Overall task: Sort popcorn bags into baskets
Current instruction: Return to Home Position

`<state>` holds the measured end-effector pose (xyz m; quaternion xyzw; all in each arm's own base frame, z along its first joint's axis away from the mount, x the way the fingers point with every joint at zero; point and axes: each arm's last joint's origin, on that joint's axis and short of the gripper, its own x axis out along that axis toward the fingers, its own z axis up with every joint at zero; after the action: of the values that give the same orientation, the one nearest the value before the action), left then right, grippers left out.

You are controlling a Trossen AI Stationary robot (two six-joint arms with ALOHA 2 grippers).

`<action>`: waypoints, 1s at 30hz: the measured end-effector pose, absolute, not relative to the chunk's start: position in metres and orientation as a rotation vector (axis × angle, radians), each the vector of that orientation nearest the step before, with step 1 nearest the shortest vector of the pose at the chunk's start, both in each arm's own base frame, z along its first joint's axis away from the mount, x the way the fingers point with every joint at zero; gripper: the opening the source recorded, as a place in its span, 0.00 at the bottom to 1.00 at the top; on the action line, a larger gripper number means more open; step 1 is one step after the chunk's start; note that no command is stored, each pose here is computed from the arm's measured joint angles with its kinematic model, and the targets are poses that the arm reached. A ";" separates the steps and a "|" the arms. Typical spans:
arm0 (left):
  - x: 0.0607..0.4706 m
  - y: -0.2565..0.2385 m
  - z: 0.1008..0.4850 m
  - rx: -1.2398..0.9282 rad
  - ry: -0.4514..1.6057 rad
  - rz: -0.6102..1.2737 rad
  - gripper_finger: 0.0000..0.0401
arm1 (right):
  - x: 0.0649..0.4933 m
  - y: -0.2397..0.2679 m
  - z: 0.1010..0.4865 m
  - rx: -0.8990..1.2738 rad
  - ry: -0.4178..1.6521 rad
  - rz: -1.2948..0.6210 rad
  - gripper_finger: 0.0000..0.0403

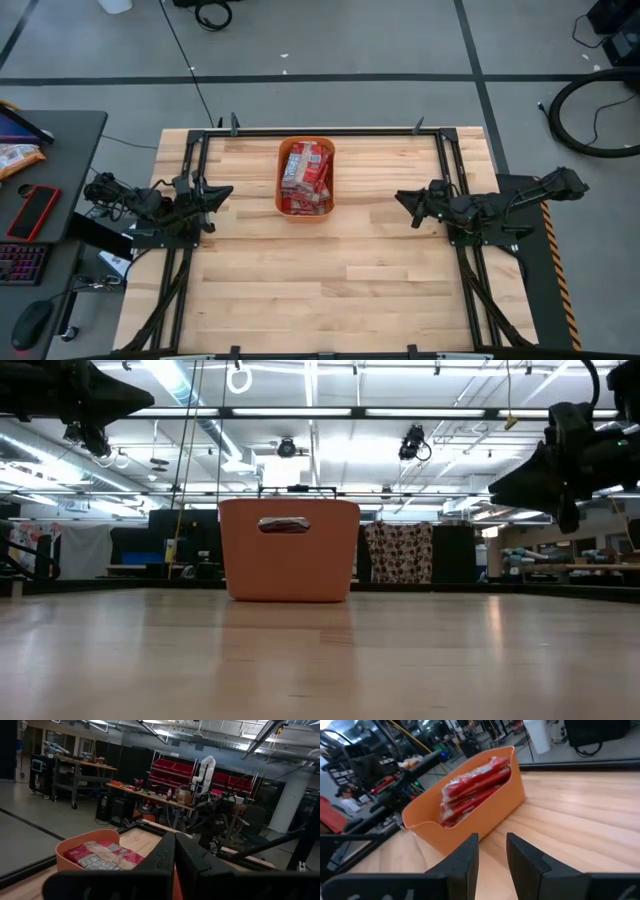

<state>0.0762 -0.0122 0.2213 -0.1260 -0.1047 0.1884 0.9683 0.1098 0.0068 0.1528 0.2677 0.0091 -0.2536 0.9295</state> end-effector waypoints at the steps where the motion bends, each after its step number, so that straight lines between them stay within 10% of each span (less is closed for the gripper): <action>1: 0.076 -0.012 0.221 -0.255 -0.212 0.381 0.03 | 0.110 0.007 0.150 0.547 0.019 -0.519 0.26; 19: 0.076 -0.012 0.221 0.038 -0.152 0.404 0.03 | 0.110 0.008 0.147 0.310 0.123 -0.459 0.26; 30: 0.079 -0.022 0.217 0.500 -0.135 0.087 0.03 | 0.111 0.009 0.144 0.263 0.155 -0.454 0.26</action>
<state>0.0793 -0.0224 0.2169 0.2470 -0.0668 0.0432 0.9657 0.1114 0.0086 0.1444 0.1300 0.0764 -0.2243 0.9628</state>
